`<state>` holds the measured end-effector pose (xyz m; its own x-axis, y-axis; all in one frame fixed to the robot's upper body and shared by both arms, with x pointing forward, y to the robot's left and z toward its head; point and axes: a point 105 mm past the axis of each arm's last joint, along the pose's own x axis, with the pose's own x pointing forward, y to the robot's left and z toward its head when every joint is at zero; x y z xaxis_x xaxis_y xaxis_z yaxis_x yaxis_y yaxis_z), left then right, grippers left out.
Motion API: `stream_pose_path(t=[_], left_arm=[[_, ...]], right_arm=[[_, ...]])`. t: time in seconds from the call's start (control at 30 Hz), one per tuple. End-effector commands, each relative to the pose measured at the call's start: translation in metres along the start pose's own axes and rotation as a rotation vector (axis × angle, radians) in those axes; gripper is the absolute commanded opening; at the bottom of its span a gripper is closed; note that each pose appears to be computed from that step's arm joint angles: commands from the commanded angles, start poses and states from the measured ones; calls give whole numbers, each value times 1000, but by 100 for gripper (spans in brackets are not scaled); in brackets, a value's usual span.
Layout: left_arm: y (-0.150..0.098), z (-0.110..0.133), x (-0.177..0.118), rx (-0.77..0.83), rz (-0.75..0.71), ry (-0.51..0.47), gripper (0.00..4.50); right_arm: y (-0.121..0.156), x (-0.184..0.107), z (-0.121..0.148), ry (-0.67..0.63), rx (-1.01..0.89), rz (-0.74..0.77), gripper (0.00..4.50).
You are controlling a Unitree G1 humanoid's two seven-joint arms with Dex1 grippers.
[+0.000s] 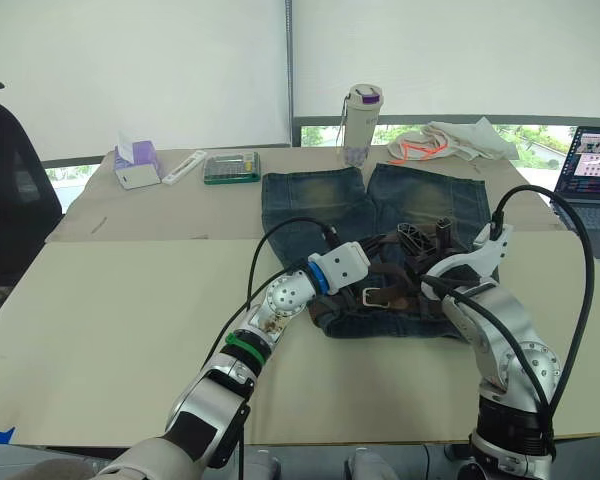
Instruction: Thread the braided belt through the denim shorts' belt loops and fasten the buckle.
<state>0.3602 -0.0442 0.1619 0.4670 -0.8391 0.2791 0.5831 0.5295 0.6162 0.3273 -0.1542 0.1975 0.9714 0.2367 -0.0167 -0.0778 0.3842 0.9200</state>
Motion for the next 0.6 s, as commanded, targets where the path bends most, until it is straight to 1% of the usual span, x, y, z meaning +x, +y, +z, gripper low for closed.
stream_pose_path(t=[0.03, 0.1, 0.17, 0.33, 0.37, 0.4, 0.6], left_arm=[[10, 10, 1, 48, 20, -48, 4], [10, 9, -3, 48, 18, -51, 4], [11, 6, -6, 12, 20, -49, 4], [21, -1, -17, 8, -2, -31, 4], [22, -2, -19, 7, -15, -26, 0], [22, -4, -20, 6, -24, -22, 0], [20, -1, -19, 8, -52, -38, 0]], right_arm=[[13, -7, 5, -27, -25, 62, 0], [13, -8, 5, -26, -27, 62, 0], [11, -8, 3, -19, -46, 60, 0], [10, -12, 5, -14, -105, 79, 0], [10, -12, 5, -12, -114, 79, 88], [9, -12, 5, -10, -121, 78, 113], [9, -11, 2, -2, -128, 83, 324]])
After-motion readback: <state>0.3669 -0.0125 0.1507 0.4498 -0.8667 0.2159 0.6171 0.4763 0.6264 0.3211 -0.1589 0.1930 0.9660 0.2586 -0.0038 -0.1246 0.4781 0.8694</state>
